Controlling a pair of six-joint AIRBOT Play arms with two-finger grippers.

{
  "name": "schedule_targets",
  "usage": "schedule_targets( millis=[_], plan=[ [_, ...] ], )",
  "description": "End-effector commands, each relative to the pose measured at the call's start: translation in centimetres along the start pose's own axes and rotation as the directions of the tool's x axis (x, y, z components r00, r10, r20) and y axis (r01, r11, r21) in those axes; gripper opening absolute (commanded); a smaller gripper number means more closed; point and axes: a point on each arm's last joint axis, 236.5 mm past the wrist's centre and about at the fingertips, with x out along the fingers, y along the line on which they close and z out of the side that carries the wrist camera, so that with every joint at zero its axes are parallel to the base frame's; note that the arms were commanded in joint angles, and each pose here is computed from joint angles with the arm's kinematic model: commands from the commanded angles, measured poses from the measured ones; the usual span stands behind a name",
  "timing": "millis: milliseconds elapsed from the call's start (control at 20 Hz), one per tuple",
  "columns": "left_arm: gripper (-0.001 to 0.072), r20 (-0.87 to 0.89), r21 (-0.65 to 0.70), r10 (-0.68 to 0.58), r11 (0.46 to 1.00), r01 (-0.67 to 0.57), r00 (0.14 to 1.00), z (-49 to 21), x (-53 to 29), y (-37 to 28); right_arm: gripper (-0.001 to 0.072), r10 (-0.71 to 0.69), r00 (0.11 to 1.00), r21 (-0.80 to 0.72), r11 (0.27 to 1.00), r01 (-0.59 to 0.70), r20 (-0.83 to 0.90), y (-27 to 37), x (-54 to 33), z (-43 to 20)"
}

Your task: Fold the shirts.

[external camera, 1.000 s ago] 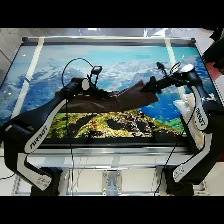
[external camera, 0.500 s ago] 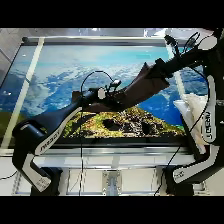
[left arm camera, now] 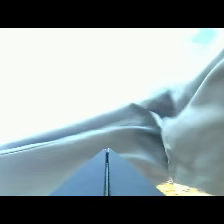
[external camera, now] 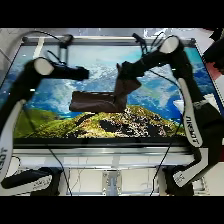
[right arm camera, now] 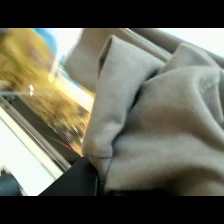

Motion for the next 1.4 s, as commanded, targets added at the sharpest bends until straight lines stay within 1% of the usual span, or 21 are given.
schedule_targets(
  millis=[0, 50, 100, 150, 200, 250, 350, 450, 500, 550, 650, 700, 800, 900, 950, 1000, 1100, 1150, 1200, 1350],
  plan=[
    [0.0012, 0.036, -0.052, 0.141, 0.989, -0.139, 0.989, 0.4, -8.1, 5.7, 0.0012, 0.062, 0.994, -0.043, 0.997, -0.058, 0.094, 5.9, 8.4, 1.0],
    [0.0011, 0.040, -0.068, 0.162, 0.985, -0.159, 0.986, 0.2, -9.3, 6.6, 0.0014, 0.078, 0.991, -0.060, 0.996, -0.072, 0.105, 7.4, 10.7, 0.6],
    [0.0012, 0.042, -0.084, 0.182, 0.980, -0.178, 0.982, 0.1, -10.2, 7.5, 0.0108, 0.095, 0.987, -0.074, 0.994, -0.086, 0.126, 8.8, 12.4, 0.4],
    [0.0011, 0.042, -0.097, 0.197, 0.977, -0.192, 0.979, 0.0, -10.9, 8.2, 0.0393, 0.111, 0.983, -0.089, 0.991, -0.098, 0.147, 10.1, 13.5, 0.3],
    [0.0011, 0.040, -0.109, 0.209, 0.973, -0.204, 0.977, -0.2, -11.3, 8.8, 0.0596, 0.122, 0.979, -0.104, 0.989, -0.105, 0.164, 11.1, 13.8, 0.3],
    [0.0011, 0.037, -0.118, 0.218, 0.970, -0.212, 0.975, -0.3, -11.5, 9.3, 0.0614, 0.130, 0.976, -0.113, 0.987, -0.112, 0.175, 11.7, 13.6, 0.6],
    [0.0011, 0.034, -0.113, 0.225, 0.969, -0.220, 0.974, -0.4, -11.6, 9.7, 0.0614, 0.115, 0.979, -0.136, 0.986, -0.092, 0.170, 11.3, 12.3, 1.2],
    [0.0011, 0.033, -0.104, 0.224, 0.970, -0.220, 0.974, -0.5, -11.6, 9.7, 0.0614, 0.033, 0.990, -0.144, 0.989, -0.013, 0.134, 8.0, 10.1, 1.5],
    [0.0011, 0.032, -0.104, 0.224, 0.970, -0.219, 0.974, -0.5, -11.6, 9.7, 0.0613, -0.046, 0.994, -0.147, 0.987, 0.061, 0.098, 4.9, 8.9, 1.2],
    [0.0011, 0.033, -0.103, 0.224, 0.970, -0.220, 0.974, -0.5, -11.6, 9.7, 0.0613, -0.156, 0.987, -0.144, 0.977, 0.161, 0.042, 0.7, 7.3, 0.5],
    [0.0011, 0.032, -0.093, 0.224, 0.971, -0.220, 0.974, -0.5, -11.6, 9.7, 0.0613, -0.368, 0.923, -0.105, 0.928, 0.358, -0.112, -8.3, 3.2, -2.1],
    [0.0011, 0.032, -0.093, 0.224, 0.971, -0.220, 0.974, -0.5, -11.6, 9.7, 0.0613, -0.416, 0.892, -0.064, 0.909, 0.412, -0.175, -11.7, 1.5, -3.3],
    [0.0011, 0.028, -0.095, 0.223, 0.971, -0.220, 0.974, -0.6, -11.4, 9.8, 0.0614, -0.416, 0.877, 0.051, 0.897, 0.439, -0.239, -16.7, -0.5, -4.9],
    [0.0011, 0.017, -0.099, 0.221, 0.971, -0.218, 0.975, -0.8, -10.9, 10.0, 0.0613, -0.373, 0.891, 0.160, 0.893, 0.420, -0.259, -20.0, -0.4, -6.1],
    [0.0011, 0.007, -0.102, 0.219, 0.971, -0.217, 0.976, -1.0, -10.6, 10.2, 0.0612, -0.320, 0.911, 0.226, 0.897, 0.380, -0.262, -20.9, 0.6, -6.8],
    [0.0011, -0.006, -0.107, 0.217, 0.971, -0.216, 0.976, -1.4, -10.2, 10.4, 0.0612, -0.241, 0.936, 0.300, 0.901, 0.313, -0.255, -20.9, 1.9, -7.2],
    [0.0011, -0.036, -0.117, 0.210, 0.970, -0.213, 0.977, -2.4, -9.3, 10.7, 0.0611, -0.046, 0.979, 0.444, 0.886, 0.130, -0.196, -19.9, 4.7, -7.2],
    [0.0011, -0.051, -0.122, 0.207, 0.970, -0.212, 0.977, -2.9, -8.9, 10.8, 0.0611, 0.035, 0.986, 0.481, 0.875, 0.048, -0.162, -19.4, 5.9, -6.8],
    [0.0011, -0.065, -0.127, 0.204, 0.969, -0.210, 0.977, -3.5, -8.5, 10.9, 0.0612, 0.086, 0.987, 0.505, 0.863, -0.007, -0.135, -19.1, 7.0, -6.5],
    [0.0011, -0.088, -0.135, 0.197, 0.969, -0.208, 0.976, -4.4, -8.0, 11.0, 0.0613, 0.130, 0.985, 0.542, 0.839, -0.049, -0.111, -18.7, 10.1, -6.5]
  ],
)
